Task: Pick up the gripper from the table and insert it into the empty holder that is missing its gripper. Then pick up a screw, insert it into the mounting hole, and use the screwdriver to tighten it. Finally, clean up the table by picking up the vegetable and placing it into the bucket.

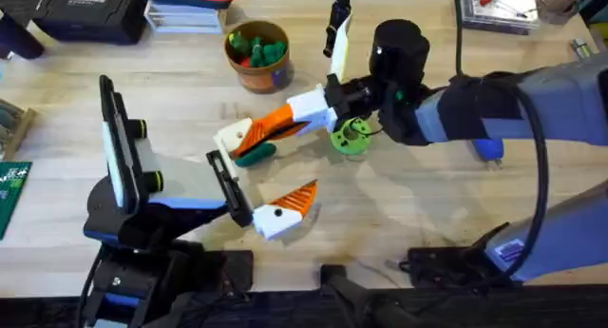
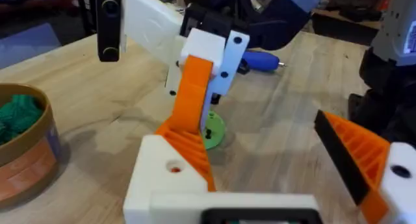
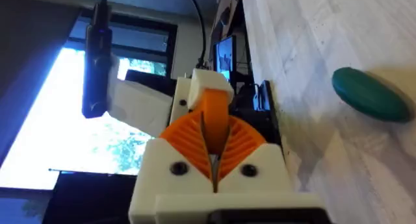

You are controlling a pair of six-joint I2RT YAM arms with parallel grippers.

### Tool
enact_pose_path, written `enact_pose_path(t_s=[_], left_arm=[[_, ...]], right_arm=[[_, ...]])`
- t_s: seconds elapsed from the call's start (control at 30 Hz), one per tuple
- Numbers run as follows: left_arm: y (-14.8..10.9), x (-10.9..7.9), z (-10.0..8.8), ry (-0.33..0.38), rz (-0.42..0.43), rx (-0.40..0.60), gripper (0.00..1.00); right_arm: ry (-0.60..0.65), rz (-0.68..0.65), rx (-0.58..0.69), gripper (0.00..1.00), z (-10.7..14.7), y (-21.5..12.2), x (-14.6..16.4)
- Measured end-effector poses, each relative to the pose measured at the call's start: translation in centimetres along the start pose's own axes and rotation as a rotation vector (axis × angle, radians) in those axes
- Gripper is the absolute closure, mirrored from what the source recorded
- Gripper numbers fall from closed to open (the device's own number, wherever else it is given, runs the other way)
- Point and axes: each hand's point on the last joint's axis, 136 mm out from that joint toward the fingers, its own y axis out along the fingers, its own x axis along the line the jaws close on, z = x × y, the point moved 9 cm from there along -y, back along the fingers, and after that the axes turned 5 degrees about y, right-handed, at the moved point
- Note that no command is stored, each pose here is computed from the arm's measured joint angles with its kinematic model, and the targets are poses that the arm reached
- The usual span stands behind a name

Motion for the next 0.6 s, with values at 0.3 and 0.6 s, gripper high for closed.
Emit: enact_pose_path(t_s=[0.3, 0.6], left_arm=[[-0.2, 1.0, 0.0, -0.004, -0.115, 0.003, 0.015], [-0.4, 1.8, 0.0, -0.024, -0.202, 0.003, 0.014]], right_arm=[[-0.001, 0.037, -0.111, 0.990, -0.4, 2.1, 0.1], [-0.012, 0.068, -0.211, 0.991, -0.6, 3.6, 0.1]])
